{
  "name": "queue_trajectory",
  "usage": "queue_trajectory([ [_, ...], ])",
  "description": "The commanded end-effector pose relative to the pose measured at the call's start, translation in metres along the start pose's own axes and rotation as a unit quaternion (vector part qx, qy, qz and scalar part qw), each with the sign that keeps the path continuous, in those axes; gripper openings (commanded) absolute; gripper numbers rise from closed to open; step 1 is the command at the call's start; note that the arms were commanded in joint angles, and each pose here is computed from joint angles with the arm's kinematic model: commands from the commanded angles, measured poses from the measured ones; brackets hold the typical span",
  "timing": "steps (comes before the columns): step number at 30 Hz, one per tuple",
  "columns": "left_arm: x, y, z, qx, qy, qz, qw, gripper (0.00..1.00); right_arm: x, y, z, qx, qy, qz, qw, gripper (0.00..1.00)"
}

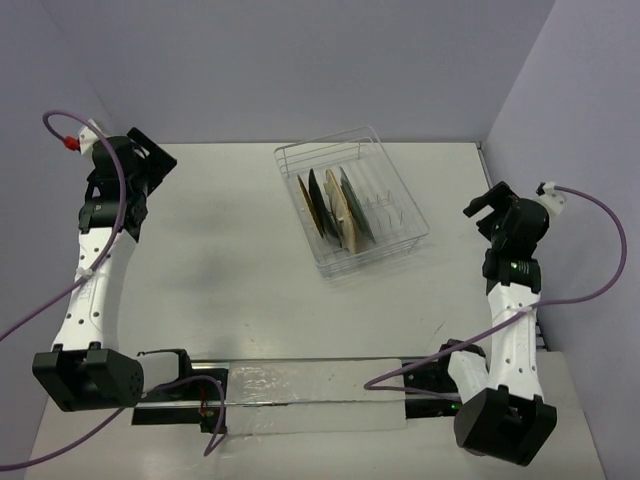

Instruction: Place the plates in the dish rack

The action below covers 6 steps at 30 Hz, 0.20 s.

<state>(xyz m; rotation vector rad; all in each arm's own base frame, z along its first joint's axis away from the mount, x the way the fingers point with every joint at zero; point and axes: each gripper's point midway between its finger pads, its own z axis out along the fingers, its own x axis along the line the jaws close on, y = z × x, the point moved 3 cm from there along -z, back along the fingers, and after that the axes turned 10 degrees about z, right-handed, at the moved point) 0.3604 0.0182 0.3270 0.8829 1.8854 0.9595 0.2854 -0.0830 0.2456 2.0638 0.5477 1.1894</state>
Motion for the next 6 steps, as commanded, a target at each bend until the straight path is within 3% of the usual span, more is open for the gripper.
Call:
queue_trajectory([
  [1, -0.0062, 0.0134, 0.0038, -0.030, -0.030, 0.010, 0.999, 0.99, -0.0053, 0.0116, -0.0073, -0.046, -0.010, 0.006, 0.999, 0.99],
  [6, -0.0128, 0.0125, 0.0042, -0.028, -0.053, 0.017, 0.998, 0.99, -0.0102, 0.0122, -0.0171, -0.065, -0.010, 0.007, 0.998, 0.99],
])
